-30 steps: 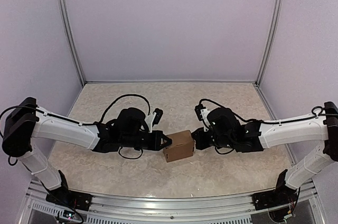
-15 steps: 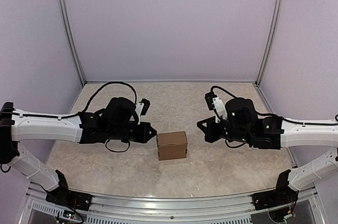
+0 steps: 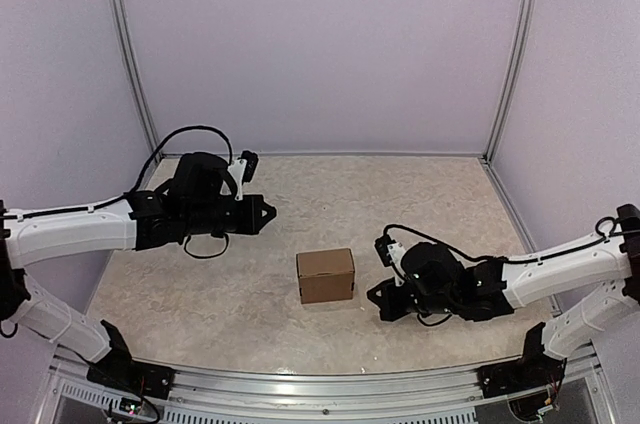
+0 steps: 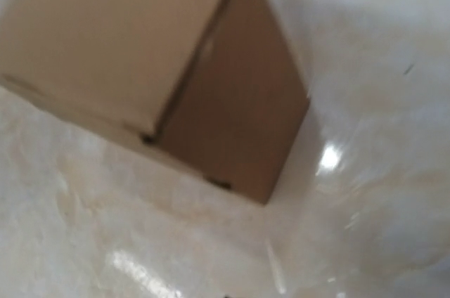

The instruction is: Fold the paper box

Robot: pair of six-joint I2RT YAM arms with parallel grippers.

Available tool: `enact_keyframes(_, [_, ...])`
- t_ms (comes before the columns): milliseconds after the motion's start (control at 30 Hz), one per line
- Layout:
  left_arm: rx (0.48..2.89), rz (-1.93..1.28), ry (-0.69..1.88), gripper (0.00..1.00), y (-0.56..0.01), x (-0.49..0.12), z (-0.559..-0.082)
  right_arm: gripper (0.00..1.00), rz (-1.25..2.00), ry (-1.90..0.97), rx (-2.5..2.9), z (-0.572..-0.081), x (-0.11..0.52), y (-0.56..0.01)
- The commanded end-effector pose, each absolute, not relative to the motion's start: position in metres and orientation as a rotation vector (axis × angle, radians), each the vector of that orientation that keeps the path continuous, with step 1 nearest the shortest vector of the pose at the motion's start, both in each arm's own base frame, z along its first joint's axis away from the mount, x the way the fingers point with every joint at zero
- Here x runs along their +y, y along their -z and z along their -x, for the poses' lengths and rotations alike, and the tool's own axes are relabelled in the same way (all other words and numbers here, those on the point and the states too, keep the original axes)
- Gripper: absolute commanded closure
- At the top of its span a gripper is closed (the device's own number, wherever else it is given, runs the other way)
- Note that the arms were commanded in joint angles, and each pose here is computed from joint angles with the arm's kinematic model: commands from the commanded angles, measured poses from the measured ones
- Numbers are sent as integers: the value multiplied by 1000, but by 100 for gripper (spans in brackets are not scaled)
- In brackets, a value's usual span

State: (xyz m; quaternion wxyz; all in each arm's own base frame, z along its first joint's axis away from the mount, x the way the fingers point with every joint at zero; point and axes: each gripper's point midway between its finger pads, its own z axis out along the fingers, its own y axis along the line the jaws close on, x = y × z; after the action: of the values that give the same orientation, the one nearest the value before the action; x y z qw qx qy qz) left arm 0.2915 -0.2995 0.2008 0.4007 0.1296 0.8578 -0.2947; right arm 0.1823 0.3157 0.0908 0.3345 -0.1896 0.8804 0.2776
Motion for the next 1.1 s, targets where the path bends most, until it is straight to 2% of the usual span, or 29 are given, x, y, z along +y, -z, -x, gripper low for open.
enact_keyframes(0, [2186, -363, 792, 100, -189, -313, -303, 100, 389, -822, 2323, -180, 337, -72])
enact_keyframes(233, [2275, -396, 843, 100, -156, -334, -310, 100, 253, -872, 2328, -188, 349, -52])
enact_keyframes(633, [2423, -465, 967, 100, -103, -357, -295, 100, 172, -817, 2304, -208, 357, -42])
enact_keyframes(1067, [2484, -521, 982, 100, -83, -357, -266, 100, 169, -784, 2257, -249, 366, -51])
